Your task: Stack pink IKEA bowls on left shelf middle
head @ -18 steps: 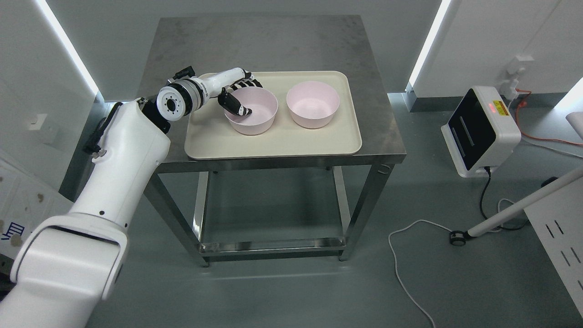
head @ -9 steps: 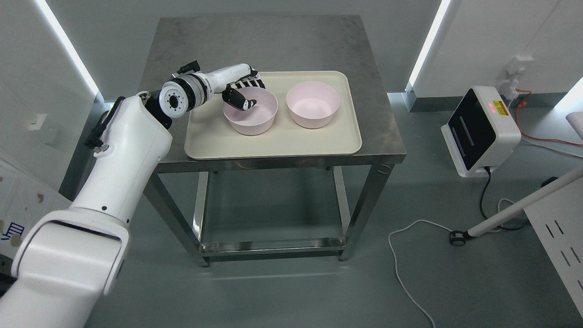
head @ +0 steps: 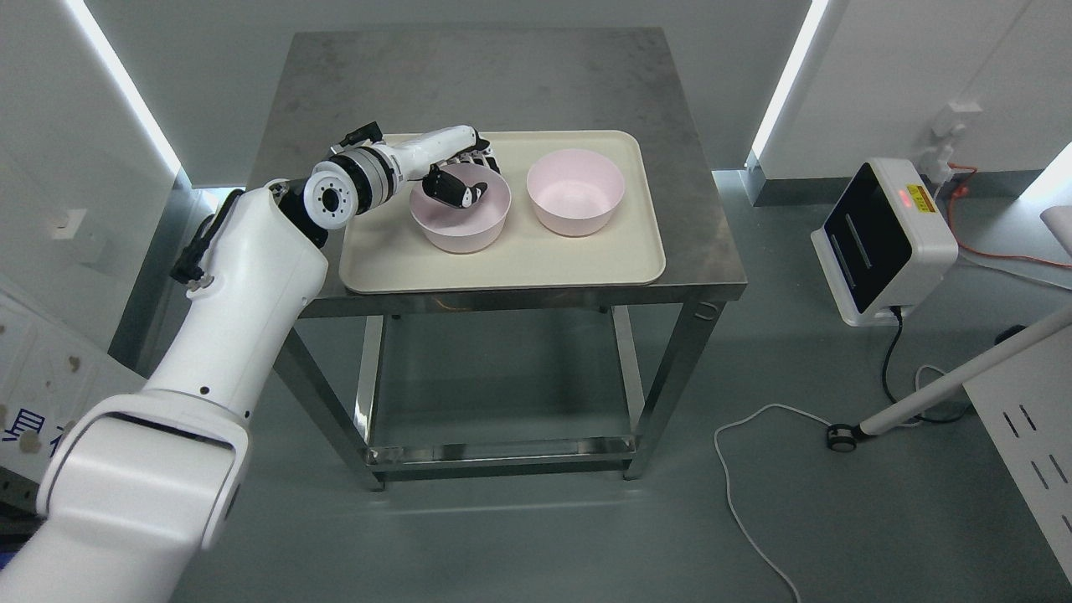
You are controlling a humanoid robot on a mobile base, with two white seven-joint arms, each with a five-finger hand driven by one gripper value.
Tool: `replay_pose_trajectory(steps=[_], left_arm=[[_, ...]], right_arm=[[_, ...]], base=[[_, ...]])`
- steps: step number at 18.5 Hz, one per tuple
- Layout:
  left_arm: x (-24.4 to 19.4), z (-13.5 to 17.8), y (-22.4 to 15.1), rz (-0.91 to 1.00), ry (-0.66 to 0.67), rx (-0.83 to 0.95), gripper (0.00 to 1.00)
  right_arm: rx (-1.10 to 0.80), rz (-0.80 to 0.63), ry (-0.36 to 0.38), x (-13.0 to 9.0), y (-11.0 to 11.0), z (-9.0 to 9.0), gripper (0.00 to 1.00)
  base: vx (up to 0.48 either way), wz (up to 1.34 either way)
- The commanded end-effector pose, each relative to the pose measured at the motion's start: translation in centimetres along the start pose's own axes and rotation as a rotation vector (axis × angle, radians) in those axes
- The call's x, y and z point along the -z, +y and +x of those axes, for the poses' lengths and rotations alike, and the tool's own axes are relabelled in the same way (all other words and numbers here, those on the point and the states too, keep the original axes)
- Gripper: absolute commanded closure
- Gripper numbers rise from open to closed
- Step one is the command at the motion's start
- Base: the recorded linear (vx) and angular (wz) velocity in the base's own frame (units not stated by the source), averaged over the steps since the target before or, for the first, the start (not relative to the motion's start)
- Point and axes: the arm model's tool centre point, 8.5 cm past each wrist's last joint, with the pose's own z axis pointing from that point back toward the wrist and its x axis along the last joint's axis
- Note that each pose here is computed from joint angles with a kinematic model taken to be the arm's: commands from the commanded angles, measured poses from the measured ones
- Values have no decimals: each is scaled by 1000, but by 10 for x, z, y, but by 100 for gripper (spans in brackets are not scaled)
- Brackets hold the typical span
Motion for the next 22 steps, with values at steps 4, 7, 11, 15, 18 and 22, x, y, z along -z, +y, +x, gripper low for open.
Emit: replay_pose_trajectory(steps=[4,7,11,15,18,22], left_arm=[[-1,8,11,50,-58,-82,100],[-6,17,41,75,-88,-96,100],[-5,66,82,106,-178,-51,99],[-18,101,119,124,-214,23,99],[-5,125,102,57,-221,121,98],[14,143,70,29,-210,225,98]], right_arm=[[12,-17,-4,1,-11,-7,0],[11,-17,-6,1,-11,-7,0],[11,-17,-4,1,-11,-7,0],[11,-17,-6,1,-11,-7,0],[12,-17,-4,1,-11,-7,0],[11,-17,-6,1,-11,-7,0]], base=[[0,0],[0,0],[0,0],[0,0],[0,0],[0,0]])
